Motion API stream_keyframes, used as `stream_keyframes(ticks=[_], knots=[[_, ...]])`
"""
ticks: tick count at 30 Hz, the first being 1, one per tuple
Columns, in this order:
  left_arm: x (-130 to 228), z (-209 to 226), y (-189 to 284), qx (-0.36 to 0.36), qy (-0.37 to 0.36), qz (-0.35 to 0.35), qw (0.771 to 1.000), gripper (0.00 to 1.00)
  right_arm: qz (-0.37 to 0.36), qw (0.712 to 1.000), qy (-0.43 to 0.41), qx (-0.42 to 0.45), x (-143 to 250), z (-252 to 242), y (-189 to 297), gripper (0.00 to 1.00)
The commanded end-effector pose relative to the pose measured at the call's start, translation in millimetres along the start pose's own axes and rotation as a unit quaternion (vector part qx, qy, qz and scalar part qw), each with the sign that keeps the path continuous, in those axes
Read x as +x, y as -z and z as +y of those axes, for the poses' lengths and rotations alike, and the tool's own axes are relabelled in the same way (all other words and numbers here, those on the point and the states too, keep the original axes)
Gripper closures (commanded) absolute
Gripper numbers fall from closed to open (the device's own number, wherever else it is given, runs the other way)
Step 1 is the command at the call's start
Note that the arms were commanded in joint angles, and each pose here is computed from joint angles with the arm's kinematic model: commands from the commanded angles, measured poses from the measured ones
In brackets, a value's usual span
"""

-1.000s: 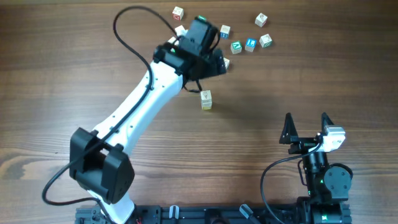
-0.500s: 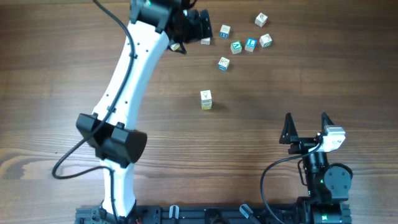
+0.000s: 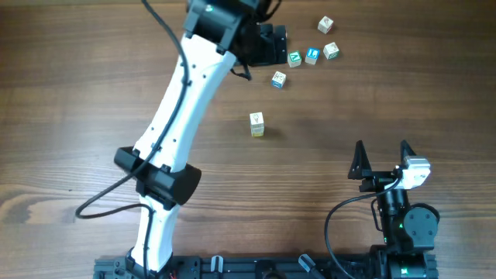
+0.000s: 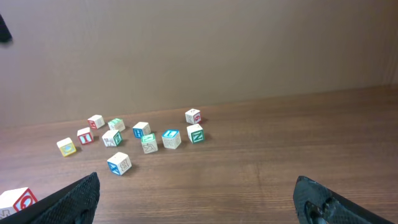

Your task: Form a tower

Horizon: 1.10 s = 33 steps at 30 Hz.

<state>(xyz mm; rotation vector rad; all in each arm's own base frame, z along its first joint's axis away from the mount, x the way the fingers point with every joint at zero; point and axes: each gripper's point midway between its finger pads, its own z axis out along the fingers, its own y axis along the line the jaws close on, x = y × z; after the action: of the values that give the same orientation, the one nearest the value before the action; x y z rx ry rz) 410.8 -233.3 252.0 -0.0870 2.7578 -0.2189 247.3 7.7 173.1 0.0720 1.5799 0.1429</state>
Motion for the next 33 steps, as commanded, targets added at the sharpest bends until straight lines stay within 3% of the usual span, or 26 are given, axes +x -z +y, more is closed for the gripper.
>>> stream_keyframes(ticks=[1,13,25,33], knots=[[14,20,-46,-0.067,0.037,0.029,0.997,0.0,-0.003,1.0,0.002,-0.004,-1,2,0,0.0],[89,15,-150,-0.077,0.025,0.12,0.989,0.0,-0.003,1.0,0.002,-0.004,-1,2,0,0.0],[127,26,-180,-0.105,0.031,0.144,0.983,0.0,-0.003,1.0,0.002,-0.004,-1,2,0,0.0],[132,29,-190,-0.105,0.046,0.142,0.983,0.0,-0.003,1.0,0.002,-0.004,-1,2,0,0.0]])
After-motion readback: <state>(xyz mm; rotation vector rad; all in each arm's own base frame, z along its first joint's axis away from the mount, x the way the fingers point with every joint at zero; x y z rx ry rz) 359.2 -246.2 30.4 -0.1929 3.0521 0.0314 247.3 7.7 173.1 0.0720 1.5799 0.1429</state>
